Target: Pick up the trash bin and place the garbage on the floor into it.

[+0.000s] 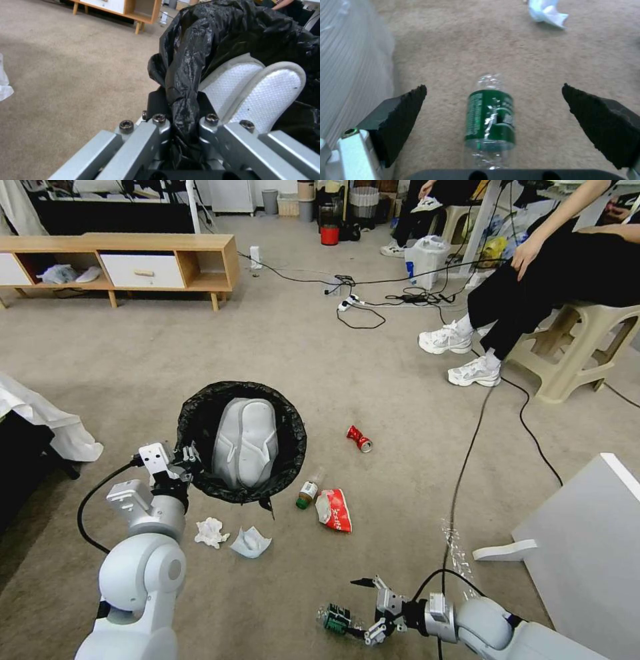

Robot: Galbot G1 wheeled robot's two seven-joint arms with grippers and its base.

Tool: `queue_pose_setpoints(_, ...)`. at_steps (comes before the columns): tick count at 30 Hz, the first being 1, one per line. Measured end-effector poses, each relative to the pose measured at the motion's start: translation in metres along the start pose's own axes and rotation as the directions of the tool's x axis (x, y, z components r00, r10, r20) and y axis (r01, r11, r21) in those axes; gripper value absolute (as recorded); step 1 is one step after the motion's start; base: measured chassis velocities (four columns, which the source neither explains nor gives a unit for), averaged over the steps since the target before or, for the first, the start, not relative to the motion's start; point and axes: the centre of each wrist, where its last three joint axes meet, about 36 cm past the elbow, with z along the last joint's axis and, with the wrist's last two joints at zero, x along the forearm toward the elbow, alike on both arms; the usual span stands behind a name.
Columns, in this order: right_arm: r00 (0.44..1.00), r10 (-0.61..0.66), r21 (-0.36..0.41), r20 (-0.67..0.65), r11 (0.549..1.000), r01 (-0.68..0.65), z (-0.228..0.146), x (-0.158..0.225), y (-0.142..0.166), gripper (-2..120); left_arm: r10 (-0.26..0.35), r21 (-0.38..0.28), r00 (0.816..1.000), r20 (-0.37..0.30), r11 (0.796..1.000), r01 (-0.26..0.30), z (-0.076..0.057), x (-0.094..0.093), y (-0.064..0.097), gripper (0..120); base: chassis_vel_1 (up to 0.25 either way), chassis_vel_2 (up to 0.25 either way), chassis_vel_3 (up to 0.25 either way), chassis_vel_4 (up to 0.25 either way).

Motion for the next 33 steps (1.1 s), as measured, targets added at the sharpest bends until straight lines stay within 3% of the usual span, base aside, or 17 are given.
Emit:
queue_pose_setpoints(7,0.999,-0.040,0.036,-0.028,0.999,0.041,0.017,-0.002,-0.006,100,0.001,-0.003,1.000,-0.002,1.000,-0.001,0.003,0.001,-0.001,4,0.000,0.000,0.000,0.000)
queue_pose_setpoints(33,0.998,-0.023,0.009,-0.064,1.000,0.023,0.057,-0.011,-0.019,100,0.004,-0.015,1.000,0.001,1.000,-0.004,0.009,0.005,-0.002,4,0.000,0.000,0.000,0.000)
